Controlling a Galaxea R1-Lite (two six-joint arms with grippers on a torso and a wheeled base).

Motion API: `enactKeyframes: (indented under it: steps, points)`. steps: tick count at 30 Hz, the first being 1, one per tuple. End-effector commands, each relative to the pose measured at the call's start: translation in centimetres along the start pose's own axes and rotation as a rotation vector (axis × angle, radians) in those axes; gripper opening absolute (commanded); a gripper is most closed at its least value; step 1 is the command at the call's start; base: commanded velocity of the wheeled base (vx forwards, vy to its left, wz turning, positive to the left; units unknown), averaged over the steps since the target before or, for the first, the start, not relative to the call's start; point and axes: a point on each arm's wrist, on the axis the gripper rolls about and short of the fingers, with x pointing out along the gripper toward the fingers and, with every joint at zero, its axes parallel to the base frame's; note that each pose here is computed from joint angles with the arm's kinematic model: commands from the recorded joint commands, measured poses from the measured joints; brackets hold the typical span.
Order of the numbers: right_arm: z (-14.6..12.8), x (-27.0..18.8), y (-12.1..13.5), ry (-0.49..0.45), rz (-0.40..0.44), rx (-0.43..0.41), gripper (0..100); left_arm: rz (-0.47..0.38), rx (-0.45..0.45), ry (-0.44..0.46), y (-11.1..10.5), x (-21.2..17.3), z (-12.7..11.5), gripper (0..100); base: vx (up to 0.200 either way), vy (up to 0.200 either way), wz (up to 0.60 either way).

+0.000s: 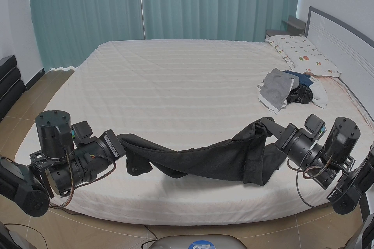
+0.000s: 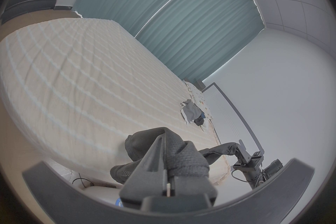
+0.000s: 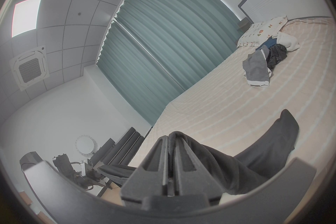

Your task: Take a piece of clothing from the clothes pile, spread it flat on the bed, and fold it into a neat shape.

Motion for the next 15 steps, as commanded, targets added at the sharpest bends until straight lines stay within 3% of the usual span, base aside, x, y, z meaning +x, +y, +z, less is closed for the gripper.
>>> enactKeyframes:
  steps: [1,8,15]
  points:
    - [0.2,-0.1,0.2,-0.007,0.007,0.000,0,-0.001,0.000,-0.004,-0.1,0.0,0.1,0,-0.200,0.000,0.00]
    - [1.1,-1.5,2.0,-0.039,0.074,-0.037,0,-0.045,0.003,-0.041,-1.1,-1.5,0.8,0,-0.200,0.000,0.00]
    - [3.9,-4.3,4.7,-0.144,0.175,-0.104,0,-0.103,0.007,-0.081,-2.7,-4.2,2.0,0,0.000,0.000,0.00]
